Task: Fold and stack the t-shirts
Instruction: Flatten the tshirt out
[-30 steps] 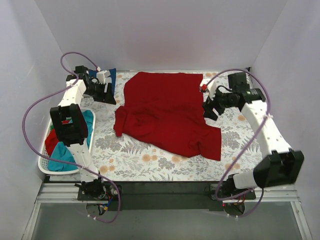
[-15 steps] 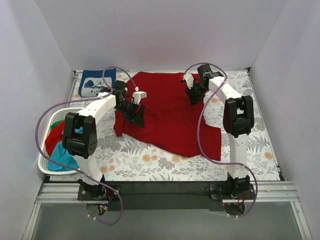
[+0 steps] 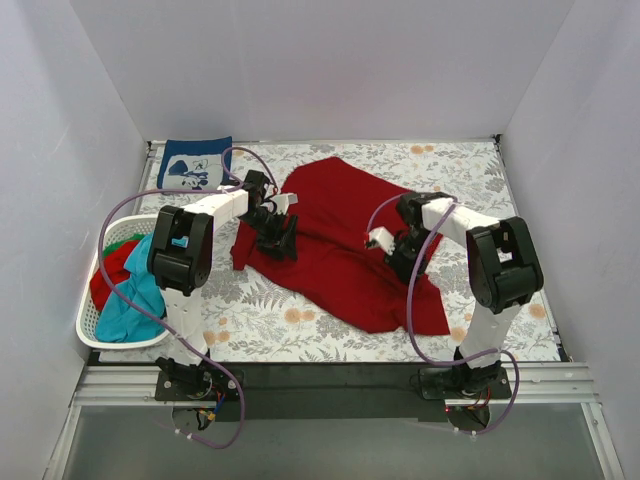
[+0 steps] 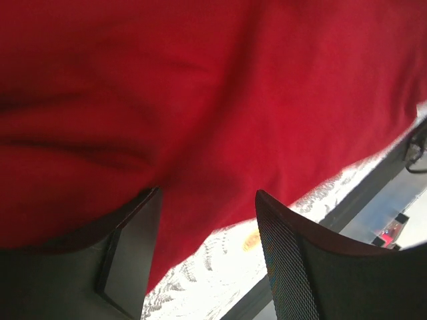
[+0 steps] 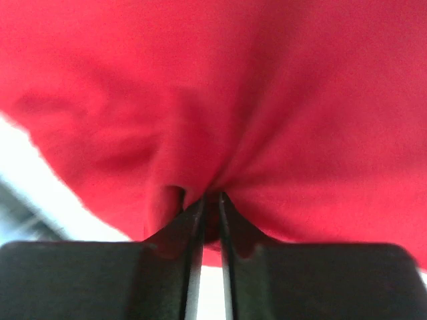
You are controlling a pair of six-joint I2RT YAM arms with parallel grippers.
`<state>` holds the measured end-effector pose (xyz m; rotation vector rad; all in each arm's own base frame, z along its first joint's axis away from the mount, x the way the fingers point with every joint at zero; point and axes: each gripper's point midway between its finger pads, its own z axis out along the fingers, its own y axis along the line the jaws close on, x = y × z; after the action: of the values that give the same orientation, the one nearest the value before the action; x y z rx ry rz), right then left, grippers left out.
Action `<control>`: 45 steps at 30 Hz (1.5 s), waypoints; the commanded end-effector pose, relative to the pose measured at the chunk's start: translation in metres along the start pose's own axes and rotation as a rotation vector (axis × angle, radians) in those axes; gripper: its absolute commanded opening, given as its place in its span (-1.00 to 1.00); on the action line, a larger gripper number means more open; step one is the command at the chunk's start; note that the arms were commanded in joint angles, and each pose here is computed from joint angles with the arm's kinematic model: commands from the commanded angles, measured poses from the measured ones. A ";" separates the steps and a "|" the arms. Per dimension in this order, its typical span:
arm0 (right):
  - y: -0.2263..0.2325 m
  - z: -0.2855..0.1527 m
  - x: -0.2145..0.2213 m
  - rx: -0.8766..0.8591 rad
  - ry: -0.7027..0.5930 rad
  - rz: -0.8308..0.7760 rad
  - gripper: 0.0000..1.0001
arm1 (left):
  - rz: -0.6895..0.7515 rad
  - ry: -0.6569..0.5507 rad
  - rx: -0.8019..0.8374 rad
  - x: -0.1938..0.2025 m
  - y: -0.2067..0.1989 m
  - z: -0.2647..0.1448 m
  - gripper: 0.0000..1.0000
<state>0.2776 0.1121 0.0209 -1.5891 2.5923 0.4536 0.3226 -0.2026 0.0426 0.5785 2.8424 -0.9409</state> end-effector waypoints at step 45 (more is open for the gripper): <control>0.065 -0.033 0.083 -0.242 0.036 0.064 -0.51 | 0.107 0.045 -0.371 -0.028 0.105 -0.046 0.13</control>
<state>0.1835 0.0563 0.0262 -1.5513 2.8029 0.6620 0.3495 -0.1483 0.0290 0.7334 2.9267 -0.5699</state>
